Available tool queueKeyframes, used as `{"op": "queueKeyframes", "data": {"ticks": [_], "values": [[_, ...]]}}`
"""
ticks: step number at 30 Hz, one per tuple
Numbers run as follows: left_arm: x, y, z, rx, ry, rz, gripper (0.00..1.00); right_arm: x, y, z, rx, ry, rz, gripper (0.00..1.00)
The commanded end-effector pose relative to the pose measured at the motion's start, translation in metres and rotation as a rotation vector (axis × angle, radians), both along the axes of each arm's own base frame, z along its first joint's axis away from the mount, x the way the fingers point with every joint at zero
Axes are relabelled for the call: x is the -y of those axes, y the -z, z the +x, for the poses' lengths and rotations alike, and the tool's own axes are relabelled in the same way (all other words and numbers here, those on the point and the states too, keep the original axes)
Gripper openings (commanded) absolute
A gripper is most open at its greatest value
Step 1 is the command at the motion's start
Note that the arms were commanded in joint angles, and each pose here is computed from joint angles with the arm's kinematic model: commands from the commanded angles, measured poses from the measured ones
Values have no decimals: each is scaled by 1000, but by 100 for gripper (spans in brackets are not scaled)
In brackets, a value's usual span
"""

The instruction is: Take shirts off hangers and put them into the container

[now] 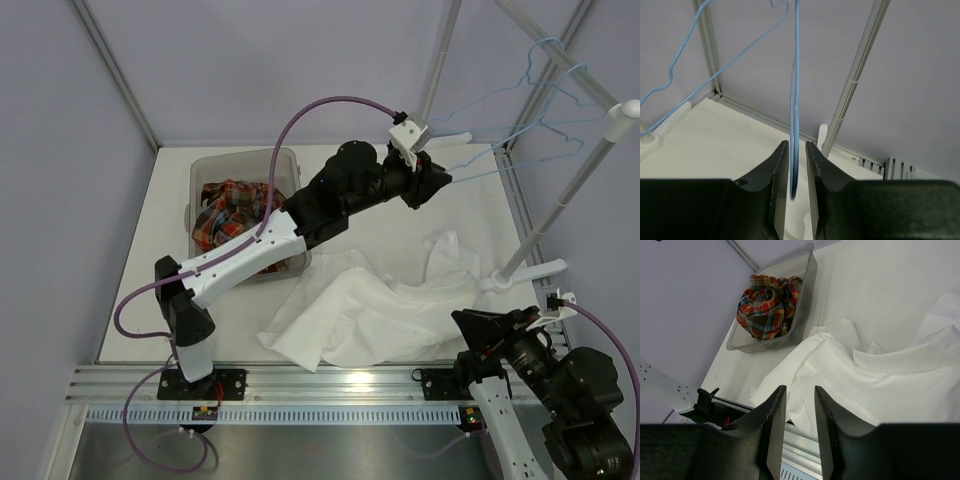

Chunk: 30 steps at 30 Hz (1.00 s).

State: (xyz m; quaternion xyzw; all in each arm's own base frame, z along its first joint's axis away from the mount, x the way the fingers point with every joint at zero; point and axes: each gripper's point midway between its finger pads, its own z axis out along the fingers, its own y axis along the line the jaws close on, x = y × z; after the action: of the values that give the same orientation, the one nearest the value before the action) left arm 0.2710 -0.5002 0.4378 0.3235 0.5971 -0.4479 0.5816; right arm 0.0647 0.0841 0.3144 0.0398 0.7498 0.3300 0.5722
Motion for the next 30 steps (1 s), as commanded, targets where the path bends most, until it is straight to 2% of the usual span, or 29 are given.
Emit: {"op": "queueKeyframes", "data": {"ticks": [1,3,4,5,11,13,15,19,21,26,29,30], "values": [[-27,-28,-4,22,-52,-68,29,-1,0,13,-12,3,-10,42],[-37,-19,-7,11,-70,-50,37,-1,3,16,-30,12,-6,47],[-41,-17,-6,8,-86,-46,49,-2,4,18,-43,14,4,50],[-45,-13,-6,3,-97,-40,54,-3,7,21,-64,13,11,54],[-81,1,-13,-9,-166,10,68,-1,18,32,-138,58,38,59],[-94,-2,-24,-4,-151,9,69,5,14,33,-128,93,36,61],[-93,16,-35,-15,-94,55,70,11,1,28,-83,121,34,61],[-76,51,-82,-22,196,128,72,16,-29,16,11,128,24,63],[-67,75,-93,-20,273,170,73,16,-42,8,44,116,23,63],[-49,113,-91,-23,339,237,75,16,-62,-16,103,91,44,64],[-30,135,-82,-69,405,266,75,16,-66,-25,113,87,50,64],[-19,156,-82,-106,444,296,75,17,-65,-26,108,88,47,64]]}}
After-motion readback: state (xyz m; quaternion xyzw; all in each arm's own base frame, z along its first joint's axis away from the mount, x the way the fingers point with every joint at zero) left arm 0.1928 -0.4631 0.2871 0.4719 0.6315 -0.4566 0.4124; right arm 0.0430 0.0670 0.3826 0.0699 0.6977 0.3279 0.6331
